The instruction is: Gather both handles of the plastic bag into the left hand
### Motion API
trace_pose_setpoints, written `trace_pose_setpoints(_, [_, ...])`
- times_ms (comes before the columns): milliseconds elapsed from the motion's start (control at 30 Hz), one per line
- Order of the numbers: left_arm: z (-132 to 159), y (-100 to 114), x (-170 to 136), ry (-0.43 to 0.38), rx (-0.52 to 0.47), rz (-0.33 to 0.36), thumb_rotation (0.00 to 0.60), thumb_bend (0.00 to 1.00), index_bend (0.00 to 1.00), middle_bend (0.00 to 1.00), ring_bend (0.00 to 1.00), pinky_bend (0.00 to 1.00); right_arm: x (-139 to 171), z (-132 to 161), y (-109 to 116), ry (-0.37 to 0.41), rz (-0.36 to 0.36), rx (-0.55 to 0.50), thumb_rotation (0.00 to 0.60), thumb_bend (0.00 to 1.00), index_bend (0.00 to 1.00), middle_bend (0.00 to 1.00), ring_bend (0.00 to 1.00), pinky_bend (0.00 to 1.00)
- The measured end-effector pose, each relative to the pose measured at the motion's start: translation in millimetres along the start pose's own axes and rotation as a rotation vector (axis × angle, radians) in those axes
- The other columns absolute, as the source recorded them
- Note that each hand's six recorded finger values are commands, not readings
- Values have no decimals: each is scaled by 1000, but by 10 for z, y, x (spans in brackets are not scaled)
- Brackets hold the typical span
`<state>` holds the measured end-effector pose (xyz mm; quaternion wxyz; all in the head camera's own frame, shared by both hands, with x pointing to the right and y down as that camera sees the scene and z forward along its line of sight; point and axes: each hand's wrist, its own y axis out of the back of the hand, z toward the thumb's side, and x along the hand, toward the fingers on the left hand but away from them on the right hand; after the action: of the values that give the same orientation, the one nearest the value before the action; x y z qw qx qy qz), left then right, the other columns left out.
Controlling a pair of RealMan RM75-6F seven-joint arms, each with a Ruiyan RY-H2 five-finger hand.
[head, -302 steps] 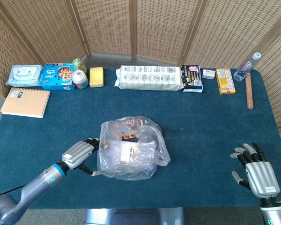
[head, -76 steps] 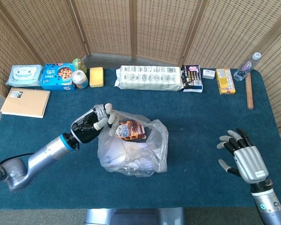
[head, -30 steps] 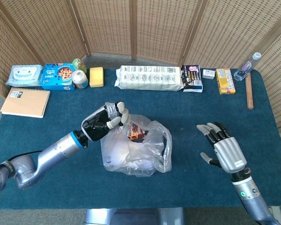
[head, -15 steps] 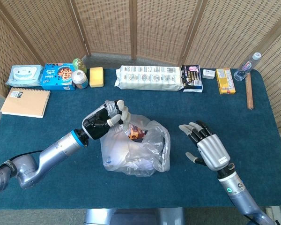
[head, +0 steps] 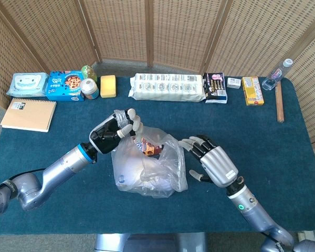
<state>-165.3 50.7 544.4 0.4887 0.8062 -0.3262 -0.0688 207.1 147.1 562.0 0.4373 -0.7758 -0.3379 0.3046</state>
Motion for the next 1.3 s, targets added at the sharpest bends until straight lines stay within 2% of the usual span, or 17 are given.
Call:
trace_pose_setpoints(433, [-56,13,61,11,-4,4,600,501,494,579,492,518,-142,122,32,27,-24,-40,600,239,212,238,238,174])
trace_pose_setpoints(733, [-76,22,76,16,-5,8,600,502,494,579,492,516,-270,253,13,64,-39,-70,600,239,368,294,284,207])
trace_pose_setpoints(1000, [-117,40,92,28,-6,11,600,501,494,579,492,514,-330,261,12,58,-65,-92,600,244,526,345,328,237])
trace_pose_setpoints(1300, [-127,42,103,32,0,11,600,501,494,579,492,513,-349,222,73,40,-89,-128,600,244,625,400,370,262])
